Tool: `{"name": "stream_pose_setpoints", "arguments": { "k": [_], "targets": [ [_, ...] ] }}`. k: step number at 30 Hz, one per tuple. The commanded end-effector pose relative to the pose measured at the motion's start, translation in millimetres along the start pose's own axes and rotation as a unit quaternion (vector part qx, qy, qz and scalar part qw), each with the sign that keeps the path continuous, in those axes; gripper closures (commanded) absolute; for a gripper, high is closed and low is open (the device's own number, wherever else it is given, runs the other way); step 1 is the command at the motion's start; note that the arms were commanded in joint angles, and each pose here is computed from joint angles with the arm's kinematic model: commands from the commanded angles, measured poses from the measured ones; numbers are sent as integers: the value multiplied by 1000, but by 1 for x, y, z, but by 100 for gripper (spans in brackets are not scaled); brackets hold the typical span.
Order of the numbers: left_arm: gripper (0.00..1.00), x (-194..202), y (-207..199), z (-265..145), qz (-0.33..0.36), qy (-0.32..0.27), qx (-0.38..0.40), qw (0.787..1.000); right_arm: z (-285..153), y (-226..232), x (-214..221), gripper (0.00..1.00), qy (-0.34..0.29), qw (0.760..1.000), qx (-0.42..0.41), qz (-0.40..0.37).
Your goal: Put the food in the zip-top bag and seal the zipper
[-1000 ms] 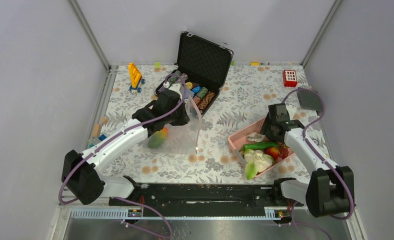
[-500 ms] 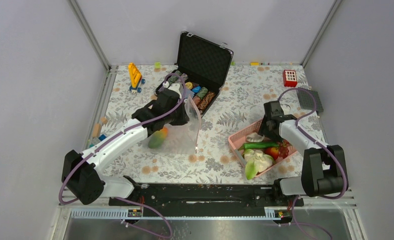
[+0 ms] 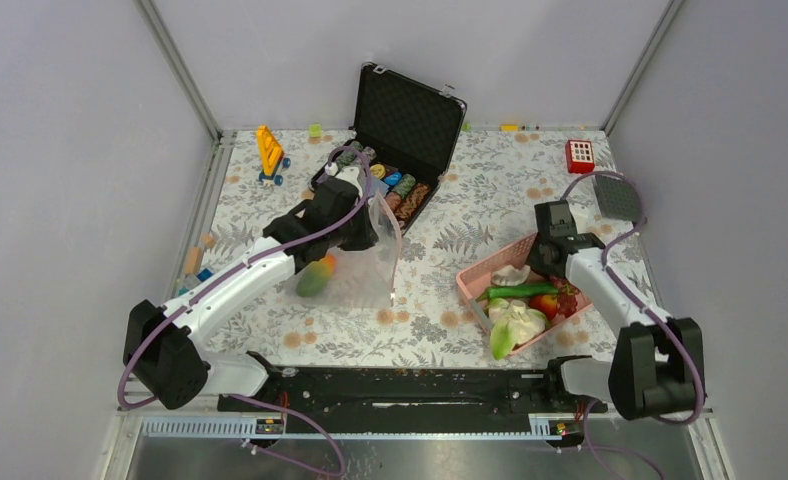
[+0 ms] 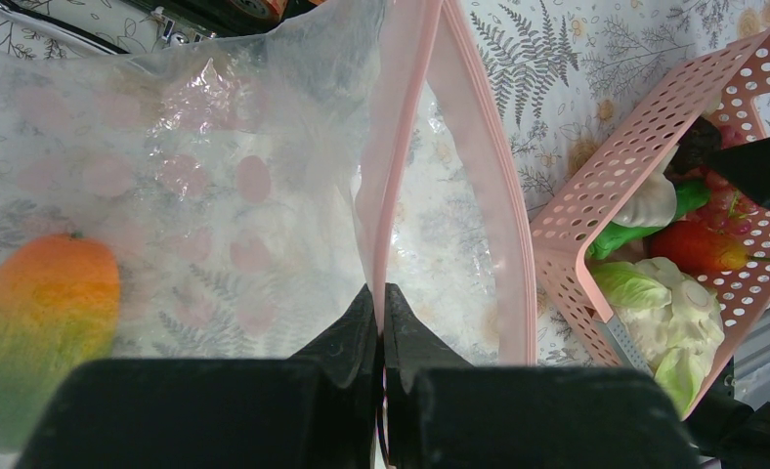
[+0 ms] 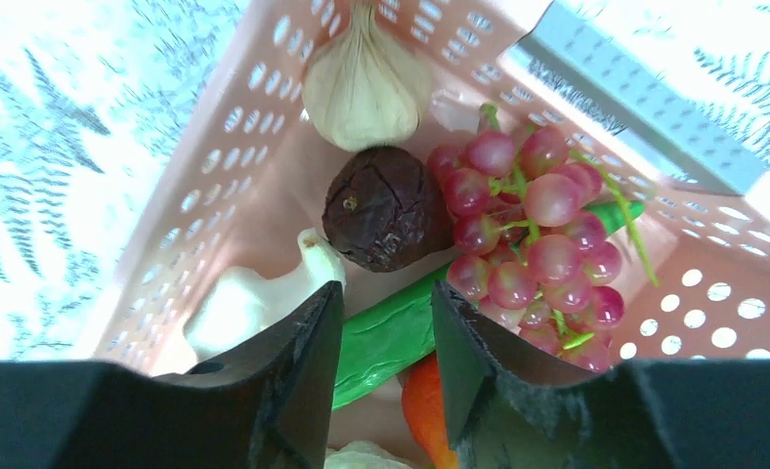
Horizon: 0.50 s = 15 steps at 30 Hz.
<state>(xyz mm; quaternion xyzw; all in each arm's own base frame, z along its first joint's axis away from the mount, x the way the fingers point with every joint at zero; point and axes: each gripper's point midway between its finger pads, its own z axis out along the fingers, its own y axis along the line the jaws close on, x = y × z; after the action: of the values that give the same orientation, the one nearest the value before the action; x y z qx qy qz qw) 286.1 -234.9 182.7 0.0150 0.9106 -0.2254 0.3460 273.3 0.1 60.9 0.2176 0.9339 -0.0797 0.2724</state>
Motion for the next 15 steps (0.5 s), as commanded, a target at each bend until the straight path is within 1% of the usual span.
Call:
{"name": "stream_pose_setpoints", "arguments": {
  "k": [1, 4, 6, 10, 15],
  "targets": [
    [100, -19, -10, -5, 1, -28, 19, 999, -17, -9, -20, 51, -53, 998, 6, 20],
    [100, -19, -11, -5, 1, -28, 20, 999, -14, -10, -20, 47, -51, 998, 13, 19],
    [100, -19, -10, -5, 1, -28, 19, 999, -9, -8, -19, 42, -41, 999, 17, 14],
    [100, -20, -10, -5, 1, -29, 18, 999, 8, 2, -24, 38, -29, 999, 16, 8],
    [100, -20, -8, -5, 1, -29, 13, 999, 25, 6, -19, 36, 21, 999, 27, 10]
  ]
}}
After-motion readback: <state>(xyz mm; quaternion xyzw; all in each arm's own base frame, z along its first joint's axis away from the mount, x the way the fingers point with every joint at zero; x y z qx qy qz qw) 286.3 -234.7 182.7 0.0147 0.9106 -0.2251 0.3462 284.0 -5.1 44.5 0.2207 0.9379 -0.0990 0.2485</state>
